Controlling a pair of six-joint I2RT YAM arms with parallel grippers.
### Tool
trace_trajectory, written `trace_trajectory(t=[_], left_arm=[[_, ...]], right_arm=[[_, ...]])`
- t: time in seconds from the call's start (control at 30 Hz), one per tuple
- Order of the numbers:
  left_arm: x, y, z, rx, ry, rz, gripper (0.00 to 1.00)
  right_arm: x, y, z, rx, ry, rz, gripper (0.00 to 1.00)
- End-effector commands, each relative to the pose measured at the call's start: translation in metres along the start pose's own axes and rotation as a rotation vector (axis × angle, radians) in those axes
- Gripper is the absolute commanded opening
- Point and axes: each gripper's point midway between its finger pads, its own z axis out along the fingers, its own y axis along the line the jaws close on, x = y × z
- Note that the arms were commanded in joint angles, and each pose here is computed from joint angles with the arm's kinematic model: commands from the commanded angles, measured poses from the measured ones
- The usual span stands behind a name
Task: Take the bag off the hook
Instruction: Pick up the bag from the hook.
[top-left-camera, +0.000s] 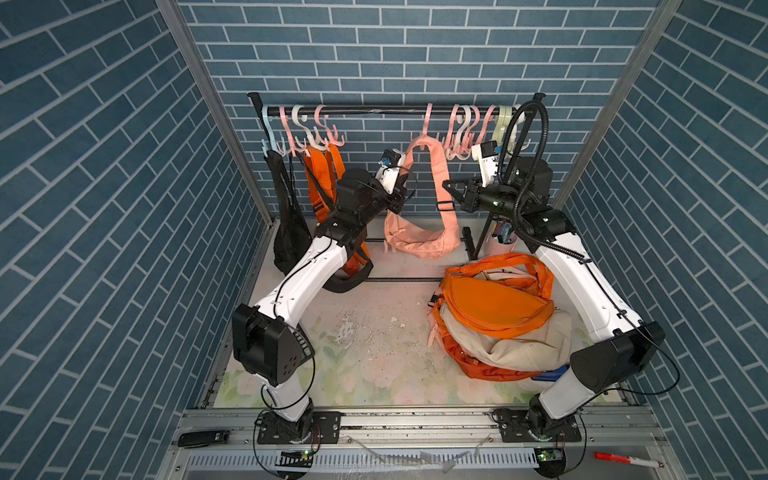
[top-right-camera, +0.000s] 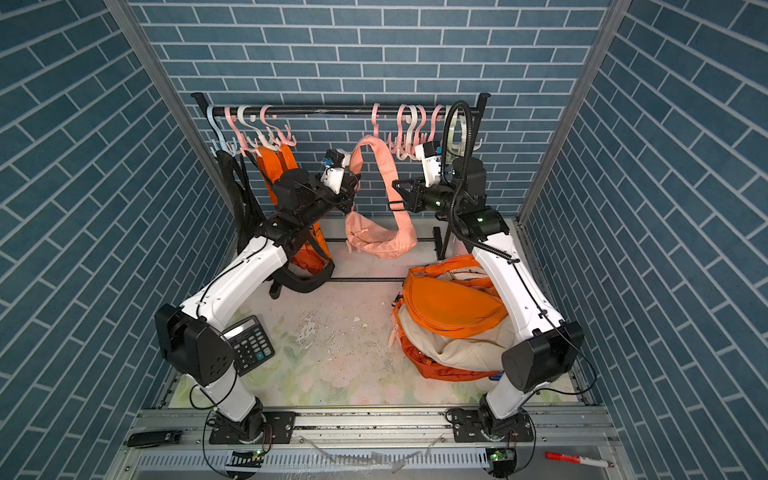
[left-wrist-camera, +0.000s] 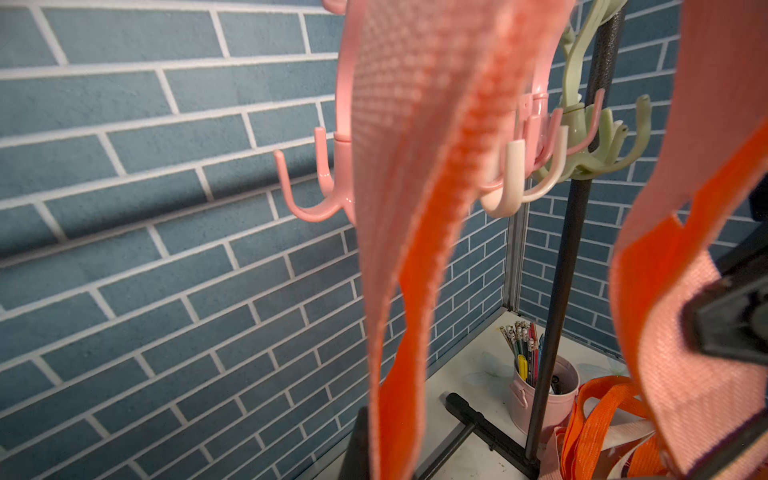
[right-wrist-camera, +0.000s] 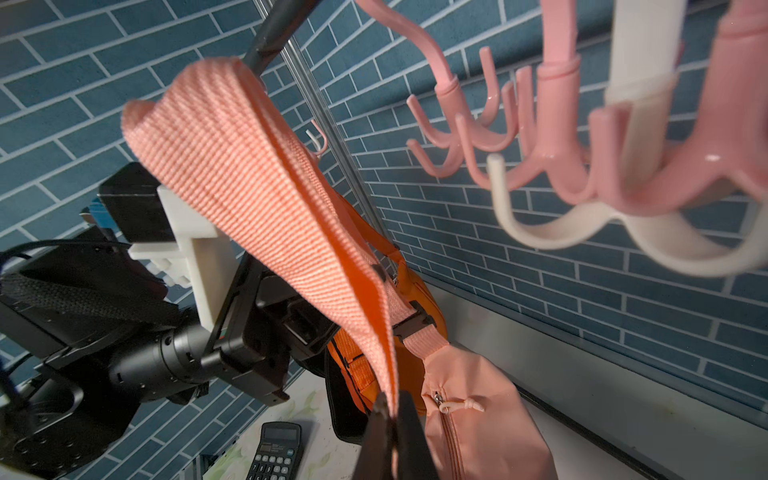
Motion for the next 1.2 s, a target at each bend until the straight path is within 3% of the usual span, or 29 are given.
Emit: trace_trajectory(t=[0.0,0.33,0.8,1.17], left_arm=[[-0.034,0.006,-0.022,-0.022,-0.058,0.035,0.0],[-0.047,0.003,-0.06,-0.038,-0.062,0.057,0.0],[-0.032,-0.02,-0.12,0.002,-0.037,0.046,0.0],[-0.02,-0.033,-0.174,0.009,-0.013,-0.035,0.0]], right_arm=[[-0.008,0.008,-0.003,-0.028,-0.005,0.017,0.0],[0.005,0.02,-0.012,-0.034,0.014,0.016,0.0],[0.049,0.067,-0.028,-0.051,0.063,-0.059,0.0],[0.081,0.098,-0.042,-0.081,0.083,-0.066,0.0]])
